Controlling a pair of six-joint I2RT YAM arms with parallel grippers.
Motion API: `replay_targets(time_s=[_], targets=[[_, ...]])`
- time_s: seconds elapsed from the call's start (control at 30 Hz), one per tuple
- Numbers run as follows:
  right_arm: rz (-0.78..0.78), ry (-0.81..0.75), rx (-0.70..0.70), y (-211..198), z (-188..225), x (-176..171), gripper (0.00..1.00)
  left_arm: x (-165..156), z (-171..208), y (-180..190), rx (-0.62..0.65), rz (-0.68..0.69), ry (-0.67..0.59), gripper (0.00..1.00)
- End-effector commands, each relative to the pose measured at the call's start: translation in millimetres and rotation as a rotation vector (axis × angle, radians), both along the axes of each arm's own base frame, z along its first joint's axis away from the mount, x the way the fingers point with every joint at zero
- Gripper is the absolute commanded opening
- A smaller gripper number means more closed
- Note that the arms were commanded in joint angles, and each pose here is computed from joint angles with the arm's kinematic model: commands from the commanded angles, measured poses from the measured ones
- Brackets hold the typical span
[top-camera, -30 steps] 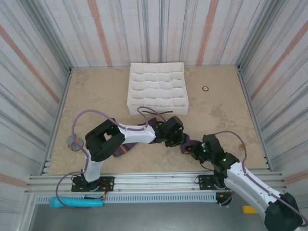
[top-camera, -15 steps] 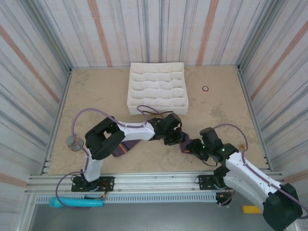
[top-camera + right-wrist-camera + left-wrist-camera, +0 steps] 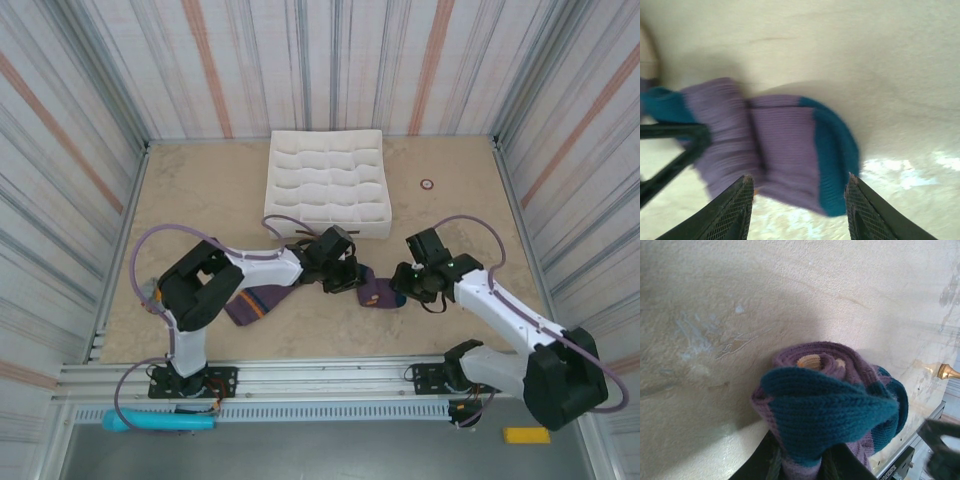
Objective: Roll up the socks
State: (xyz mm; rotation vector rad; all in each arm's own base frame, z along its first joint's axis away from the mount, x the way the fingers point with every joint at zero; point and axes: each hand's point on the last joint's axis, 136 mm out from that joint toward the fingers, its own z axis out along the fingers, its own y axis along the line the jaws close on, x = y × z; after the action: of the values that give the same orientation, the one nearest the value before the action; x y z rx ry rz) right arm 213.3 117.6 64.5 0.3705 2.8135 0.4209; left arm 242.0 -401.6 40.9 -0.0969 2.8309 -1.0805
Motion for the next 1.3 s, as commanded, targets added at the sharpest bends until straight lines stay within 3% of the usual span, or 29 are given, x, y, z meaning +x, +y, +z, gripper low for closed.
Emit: replay_targets(time_s=[0.0, 0.27, 0.5, 0.87, 1.03, 1.27], targets=[[0.098, 0.026, -0.066, -9.0, -9.8, -0.1, 0.51, -10.4, -13.8, 20.7, 0.074, -0.017, 0.021, 0.00], [0.138, 0.012, 0.086, 15.1, -29.4, 11.6, 0.46, -10.6, -15.6, 20.1, 0.053, -0.018, 0.037, 0.00], [0.134, 0.018, 0.099, 19.1, -45.1, 16.4, 0.36, -12.4, -16.0, 20.7, 0.020, -0.012, 0.070, 0.00], [0.067, 0.044, 0.073, 18.8, -46.1, 31.6, 0.00, -17.9, -3.0, 20.6, -0.046, -0.001, 0.079, 0.00], [0.094, 0.001, 0.038, 27.9, -42.3, 61.2, 0.00, -23.9, 8.1, 21.7, -0.067, 0.003, 0.054, 0.00], [0.197, -0.104, 0.048, 70.1, -28.8, 114.0, 0.00, -32.7, 12.9, 16.0, -0.070, -0.005, 0.055, 0.00]])
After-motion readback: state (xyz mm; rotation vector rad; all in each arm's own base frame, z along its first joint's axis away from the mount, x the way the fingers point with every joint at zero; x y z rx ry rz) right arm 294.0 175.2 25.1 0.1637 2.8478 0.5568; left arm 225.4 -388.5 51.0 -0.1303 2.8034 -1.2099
